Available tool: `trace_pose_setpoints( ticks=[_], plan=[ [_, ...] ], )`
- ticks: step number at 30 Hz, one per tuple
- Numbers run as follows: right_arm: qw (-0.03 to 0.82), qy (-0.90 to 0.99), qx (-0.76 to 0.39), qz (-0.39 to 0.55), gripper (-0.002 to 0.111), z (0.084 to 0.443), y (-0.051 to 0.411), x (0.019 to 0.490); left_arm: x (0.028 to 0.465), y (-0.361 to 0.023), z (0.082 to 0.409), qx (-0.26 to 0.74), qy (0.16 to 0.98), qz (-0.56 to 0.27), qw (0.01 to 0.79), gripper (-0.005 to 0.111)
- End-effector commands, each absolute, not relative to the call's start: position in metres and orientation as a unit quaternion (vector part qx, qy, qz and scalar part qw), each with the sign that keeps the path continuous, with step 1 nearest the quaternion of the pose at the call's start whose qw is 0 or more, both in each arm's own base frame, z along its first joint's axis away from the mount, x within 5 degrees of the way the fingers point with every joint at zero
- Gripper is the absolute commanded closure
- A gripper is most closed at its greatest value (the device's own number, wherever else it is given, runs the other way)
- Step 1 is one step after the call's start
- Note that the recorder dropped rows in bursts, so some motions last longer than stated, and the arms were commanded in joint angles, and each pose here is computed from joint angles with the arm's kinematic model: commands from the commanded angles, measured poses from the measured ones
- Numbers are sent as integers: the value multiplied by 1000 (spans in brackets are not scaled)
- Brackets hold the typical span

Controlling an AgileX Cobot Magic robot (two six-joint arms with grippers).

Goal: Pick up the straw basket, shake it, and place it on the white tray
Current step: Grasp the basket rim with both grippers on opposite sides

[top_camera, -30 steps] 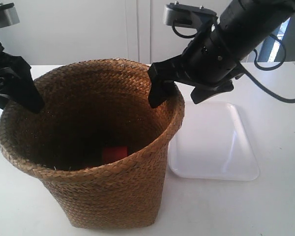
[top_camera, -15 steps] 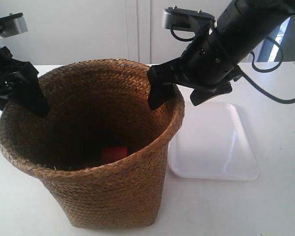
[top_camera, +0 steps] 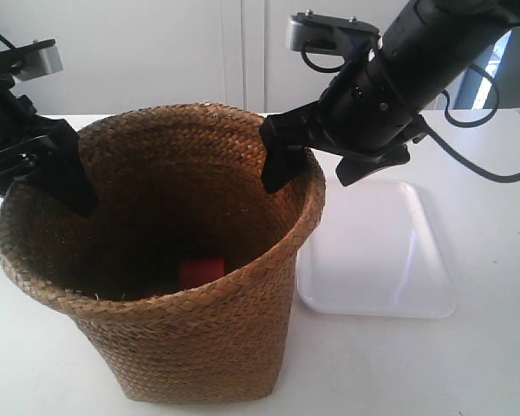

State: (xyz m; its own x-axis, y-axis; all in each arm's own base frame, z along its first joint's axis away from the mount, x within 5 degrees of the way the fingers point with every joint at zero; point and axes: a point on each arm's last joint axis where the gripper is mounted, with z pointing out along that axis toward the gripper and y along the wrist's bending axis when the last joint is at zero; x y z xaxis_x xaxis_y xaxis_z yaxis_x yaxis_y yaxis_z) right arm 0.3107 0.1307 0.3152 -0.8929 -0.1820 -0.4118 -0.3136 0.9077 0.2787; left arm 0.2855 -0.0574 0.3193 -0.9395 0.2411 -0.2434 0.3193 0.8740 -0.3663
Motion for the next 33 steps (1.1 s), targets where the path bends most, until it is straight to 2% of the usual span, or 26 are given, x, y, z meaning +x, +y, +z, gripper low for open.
trace_pose_setpoints(
  ticks=[1,30,33],
  plan=[
    [197,957,-128,169,25,315,130,312,285,-61,315,153,959,-226,78,37],
    [161,963,-117,184,25,300,136,318,287,-61,313,167,956,-224,83,37],
    [166,961,-115,187,28,300,137,318,288,-61,313,169,956,-224,86,46]
  ],
)
